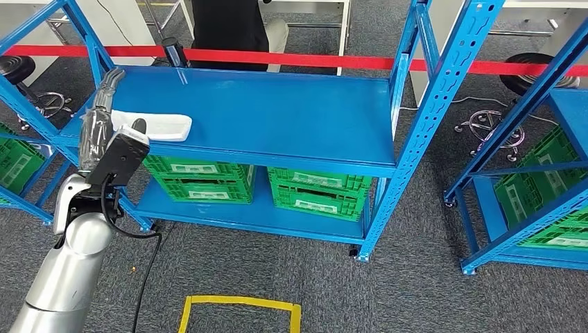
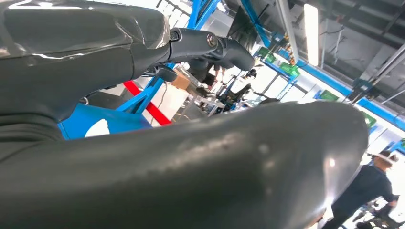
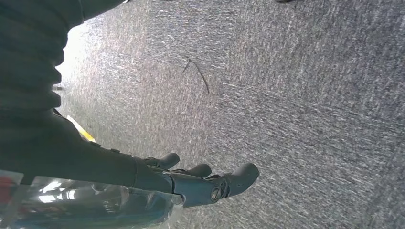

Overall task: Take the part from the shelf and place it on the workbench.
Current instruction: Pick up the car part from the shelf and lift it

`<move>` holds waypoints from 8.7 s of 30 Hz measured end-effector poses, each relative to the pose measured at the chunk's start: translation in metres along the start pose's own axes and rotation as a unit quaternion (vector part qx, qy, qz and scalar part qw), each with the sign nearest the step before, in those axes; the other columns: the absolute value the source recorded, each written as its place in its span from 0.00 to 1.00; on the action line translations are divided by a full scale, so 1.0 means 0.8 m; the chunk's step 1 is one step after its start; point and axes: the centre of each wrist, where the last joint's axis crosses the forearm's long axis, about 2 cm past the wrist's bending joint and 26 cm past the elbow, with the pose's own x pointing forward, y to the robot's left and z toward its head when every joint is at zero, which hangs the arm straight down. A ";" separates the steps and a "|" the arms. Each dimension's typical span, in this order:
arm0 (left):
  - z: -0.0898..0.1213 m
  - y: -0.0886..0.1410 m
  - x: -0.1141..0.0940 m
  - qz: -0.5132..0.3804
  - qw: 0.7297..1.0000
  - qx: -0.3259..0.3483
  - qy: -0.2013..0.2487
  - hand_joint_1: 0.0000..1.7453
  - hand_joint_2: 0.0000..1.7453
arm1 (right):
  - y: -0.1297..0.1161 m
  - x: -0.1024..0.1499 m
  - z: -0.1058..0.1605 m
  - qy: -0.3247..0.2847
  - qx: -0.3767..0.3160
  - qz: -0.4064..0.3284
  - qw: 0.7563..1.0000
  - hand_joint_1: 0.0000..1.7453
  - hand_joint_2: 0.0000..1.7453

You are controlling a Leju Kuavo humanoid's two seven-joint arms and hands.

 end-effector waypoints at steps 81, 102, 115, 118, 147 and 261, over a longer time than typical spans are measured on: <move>0.083 0.016 -0.049 -0.357 0.901 -0.099 0.224 0.00 1.00 | 0.022 0.007 0.010 0.024 0.017 0.065 0.997 0.00 1.00; 0.086 -0.039 -0.111 -0.288 0.884 -0.236 0.282 0.00 1.00 | 0.024 0.024 0.019 0.022 0.018 0.066 0.997 0.00 1.00; 0.083 -0.050 -0.115 -0.291 0.881 -0.245 0.281 0.00 1.00 | 0.026 0.023 0.020 0.024 0.019 0.063 0.998 0.00 1.00; 0.074 -0.051 -0.111 -0.295 0.887 -0.230 0.272 0.00 1.00 | 0.026 0.020 0.020 0.026 0.020 0.067 0.997 0.00 1.00; -0.020 -0.024 -0.114 -0.395 0.876 -0.176 0.214 0.00 1.00 | 0.028 -0.008 0.020 0.020 0.034 0.084 0.996 0.00 1.00; -0.009 -0.097 -0.083 -0.395 0.863 -0.265 0.174 0.00 1.00 | -0.030 -0.047 0.027 0.041 -0.018 0.166 0.985 0.00 1.00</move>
